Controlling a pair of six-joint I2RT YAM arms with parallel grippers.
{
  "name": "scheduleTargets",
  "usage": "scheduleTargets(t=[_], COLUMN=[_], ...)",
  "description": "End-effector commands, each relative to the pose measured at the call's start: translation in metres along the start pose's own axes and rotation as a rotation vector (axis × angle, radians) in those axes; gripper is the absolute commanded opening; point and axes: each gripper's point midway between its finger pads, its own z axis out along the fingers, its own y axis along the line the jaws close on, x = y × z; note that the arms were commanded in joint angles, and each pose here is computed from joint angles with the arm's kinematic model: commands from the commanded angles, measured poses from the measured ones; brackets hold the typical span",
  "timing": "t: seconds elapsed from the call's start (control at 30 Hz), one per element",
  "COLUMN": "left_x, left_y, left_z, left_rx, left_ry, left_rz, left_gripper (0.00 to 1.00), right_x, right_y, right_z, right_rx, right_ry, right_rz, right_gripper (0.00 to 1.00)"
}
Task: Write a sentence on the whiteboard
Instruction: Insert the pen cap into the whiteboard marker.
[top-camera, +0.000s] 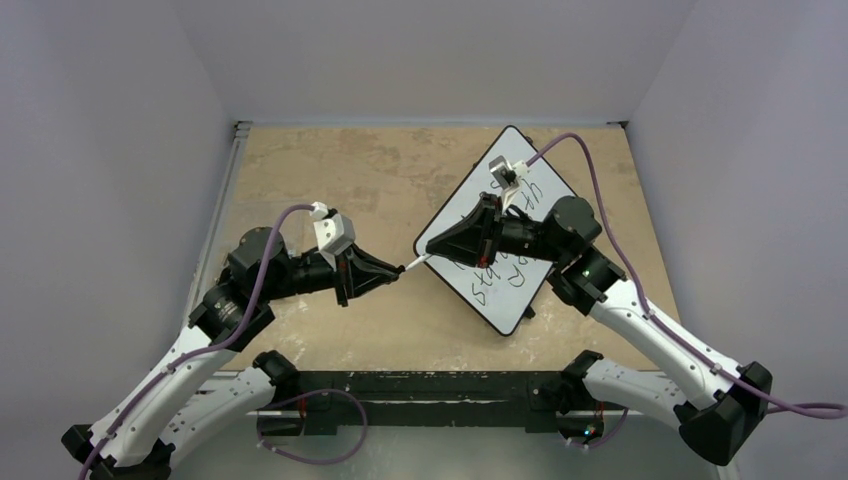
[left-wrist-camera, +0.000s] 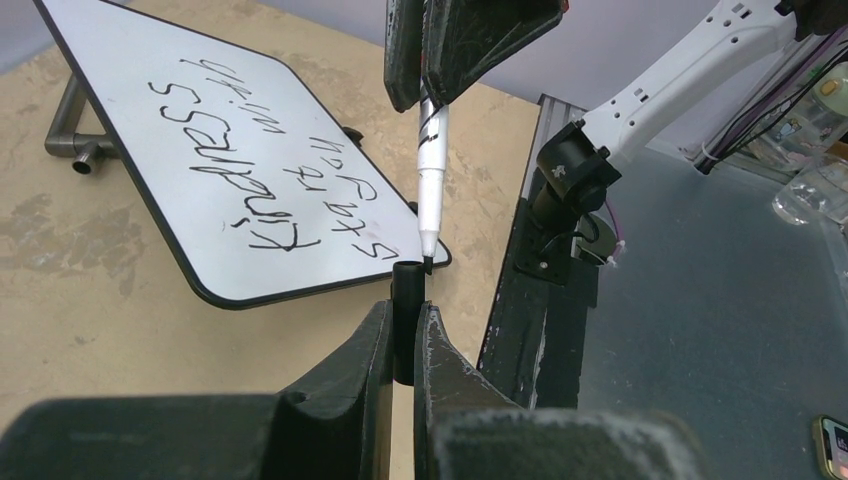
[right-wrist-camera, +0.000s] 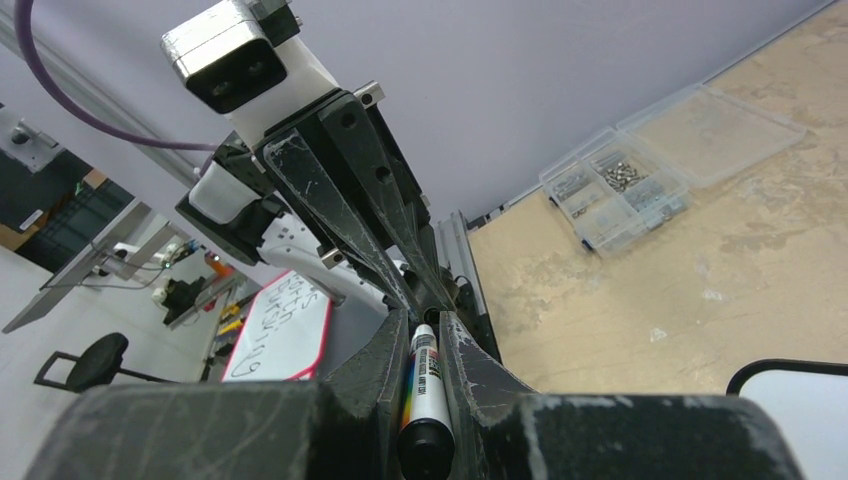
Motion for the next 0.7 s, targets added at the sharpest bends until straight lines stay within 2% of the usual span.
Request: scheduleTargets(t=[0.0, 0.67], left_x=[-0.009, -0.008], left_y=[-0.004, -0.003], left_z=[-0.001, -0.001], left_rx=[0.016, 0.015], left_ry=[-0.038, -0.037], left_rz=[0.012, 0.010], left_gripper=[0.00, 0.00], right_x=[-0.027, -0.025], right_y=[0.016, 0.006], right_z=[-0.003, 0.000], right_rx=[-0.007, 0.022], right_ry=[-0.080, -0.087], right_rz=[-0.064, -0.043], right_gripper=[0.00, 0.00])
